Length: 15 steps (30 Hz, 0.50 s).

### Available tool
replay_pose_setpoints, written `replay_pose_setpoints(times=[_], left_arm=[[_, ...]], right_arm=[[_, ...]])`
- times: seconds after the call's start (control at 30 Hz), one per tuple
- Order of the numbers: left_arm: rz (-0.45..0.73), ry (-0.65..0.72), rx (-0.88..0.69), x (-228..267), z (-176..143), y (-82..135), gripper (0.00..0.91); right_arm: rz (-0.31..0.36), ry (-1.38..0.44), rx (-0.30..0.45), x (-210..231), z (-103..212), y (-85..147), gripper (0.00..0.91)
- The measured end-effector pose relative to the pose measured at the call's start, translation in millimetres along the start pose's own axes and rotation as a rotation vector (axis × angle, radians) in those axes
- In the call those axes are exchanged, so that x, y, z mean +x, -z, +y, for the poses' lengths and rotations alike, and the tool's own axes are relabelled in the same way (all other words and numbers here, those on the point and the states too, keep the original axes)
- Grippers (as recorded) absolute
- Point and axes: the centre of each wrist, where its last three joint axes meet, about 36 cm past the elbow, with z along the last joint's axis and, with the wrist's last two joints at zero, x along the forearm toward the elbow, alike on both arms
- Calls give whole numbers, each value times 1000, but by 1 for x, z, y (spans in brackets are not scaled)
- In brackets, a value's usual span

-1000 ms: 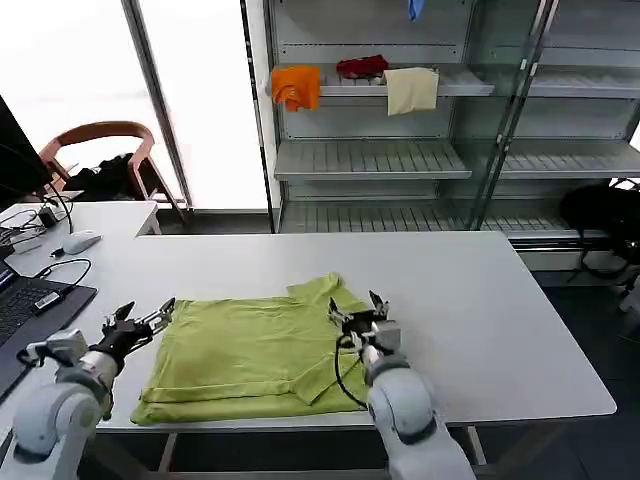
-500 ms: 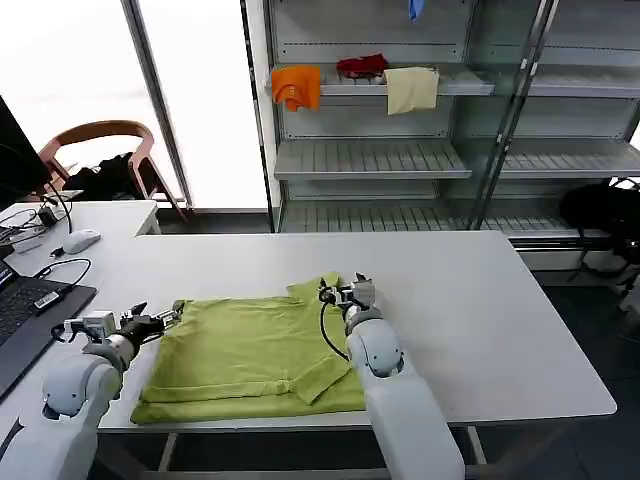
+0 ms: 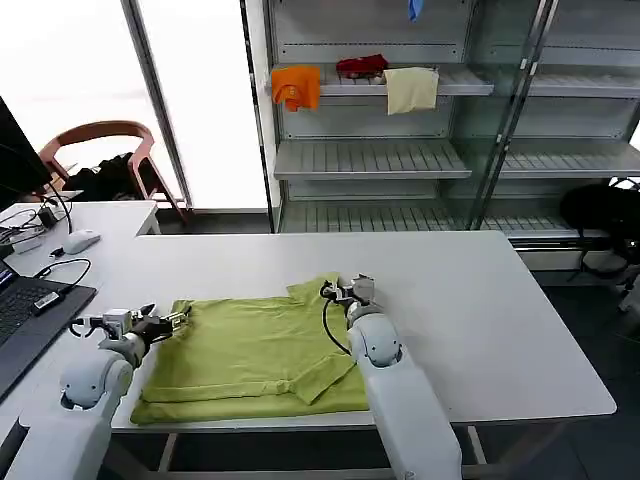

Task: Fold and organize the clothes.

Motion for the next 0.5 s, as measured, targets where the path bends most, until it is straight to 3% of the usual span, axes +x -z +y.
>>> replay_pose_setpoints(times=[0.03, 0.17, 0.27, 0.5], left_arm=[[1, -1, -3, 0, -1, 0, 262], [4, -9, -16, -2, -4, -2, 71], [6, -16, -22, -2, -6, -3, 20], [10, -35, -28, 1, -8, -7, 10]], right_arm=[[3, 0, 5, -1, 0, -1, 272], [12, 4, 21, -3, 2, -4, 0], [16, 8, 34, -5, 4, -7, 0], [17, 20, 47, -5, 6, -7, 0]])
